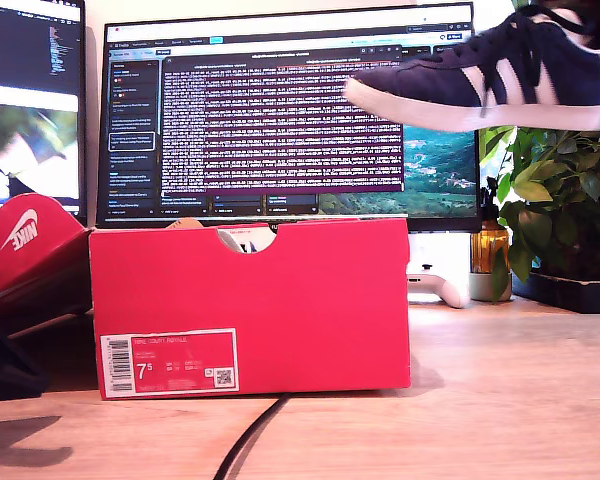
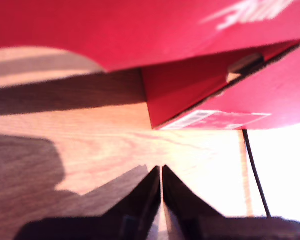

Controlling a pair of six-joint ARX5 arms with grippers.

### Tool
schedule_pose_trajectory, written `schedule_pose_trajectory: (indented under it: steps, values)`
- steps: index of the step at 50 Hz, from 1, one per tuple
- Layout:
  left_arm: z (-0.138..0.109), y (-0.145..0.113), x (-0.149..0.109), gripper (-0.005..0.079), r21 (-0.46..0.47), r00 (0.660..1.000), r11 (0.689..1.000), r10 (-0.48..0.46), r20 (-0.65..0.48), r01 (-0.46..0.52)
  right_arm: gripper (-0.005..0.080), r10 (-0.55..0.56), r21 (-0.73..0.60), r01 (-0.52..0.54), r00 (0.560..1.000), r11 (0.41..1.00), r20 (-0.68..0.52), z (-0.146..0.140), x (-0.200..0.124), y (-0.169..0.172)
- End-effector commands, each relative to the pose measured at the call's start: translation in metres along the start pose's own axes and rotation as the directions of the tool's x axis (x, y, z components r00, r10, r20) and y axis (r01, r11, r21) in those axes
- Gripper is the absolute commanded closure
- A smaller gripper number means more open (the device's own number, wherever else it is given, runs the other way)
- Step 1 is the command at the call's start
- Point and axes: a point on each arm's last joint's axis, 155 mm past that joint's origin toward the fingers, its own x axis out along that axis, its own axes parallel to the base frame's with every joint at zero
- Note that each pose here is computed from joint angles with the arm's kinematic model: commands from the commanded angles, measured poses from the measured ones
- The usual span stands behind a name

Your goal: Pack the blue shoes by picking the first shoe and placing it inside the red shoebox, left side, then picking and rotating the second shoe and placing it in the shoebox

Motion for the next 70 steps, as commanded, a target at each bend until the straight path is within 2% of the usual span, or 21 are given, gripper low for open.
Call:
schedule_pose_trajectory:
  steps: [1, 16, 29, 34, 38, 52, 60, 70]
  values:
    - [-0.008, 0.004, -0.001, 0.0762, 0.005, 1.000, 1.000, 0.008, -0.015, -0.007, 0.0765, 0.042, -0.070, -0.035, 0.995, 0.997, 0.095, 0.026, -0.005, 0.010]
    - [-0.008, 0.004, -0.001, 0.0762, 0.005, 1.000, 1.000, 0.007, -0.014, -0.007, 0.0765, 0.154, -0.252, -0.068, 0.929, 0.965, 0.337, 0.090, -0.022, 0.056]
    - [-0.005, 0.003, -0.001, 0.0762, 0.008, 1.000, 1.000, 0.005, -0.004, -0.005, 0.0765, 0.219, -0.423, -0.039, 0.896, 0.905, 0.387, 0.107, -0.016, 0.094]
    - [0.008, 0.002, -0.001, 0.0762, 0.022, 0.999, 1.000, 0.005, 0.053, -0.007, 0.0765, 0.242, -0.463, -0.028, 0.879, 0.886, 0.411, 0.115, -0.014, 0.109]
    - [0.020, -0.007, -0.002, 0.0762, 0.041, 0.995, 0.999, -0.027, 0.099, 0.023, 0.0765, 0.247, -0.501, -0.008, 0.876, 0.866, 0.415, 0.117, -0.007, 0.120]
    - [0.056, -0.036, -0.010, 0.0762, 0.113, 0.961, 0.987, -0.139, 0.238, 0.115, 0.0765, 0.184, -0.637, 0.114, 0.906, 0.763, 0.382, 0.112, 0.035, 0.142]
    - [0.066, -0.044, -0.014, 0.0762, 0.133, 0.947, 0.981, -0.170, 0.273, 0.138, 0.0765, 0.202, -0.662, 0.132, 0.893, 0.738, 0.403, 0.116, 0.044, 0.157]
    - [0.076, -0.054, -0.019, 0.0762, 0.158, 0.927, 0.974, -0.207, 0.314, 0.164, 0.0765, 0.222, -0.712, 0.124, 0.901, 0.691, 0.372, 0.107, 0.057, 0.172]
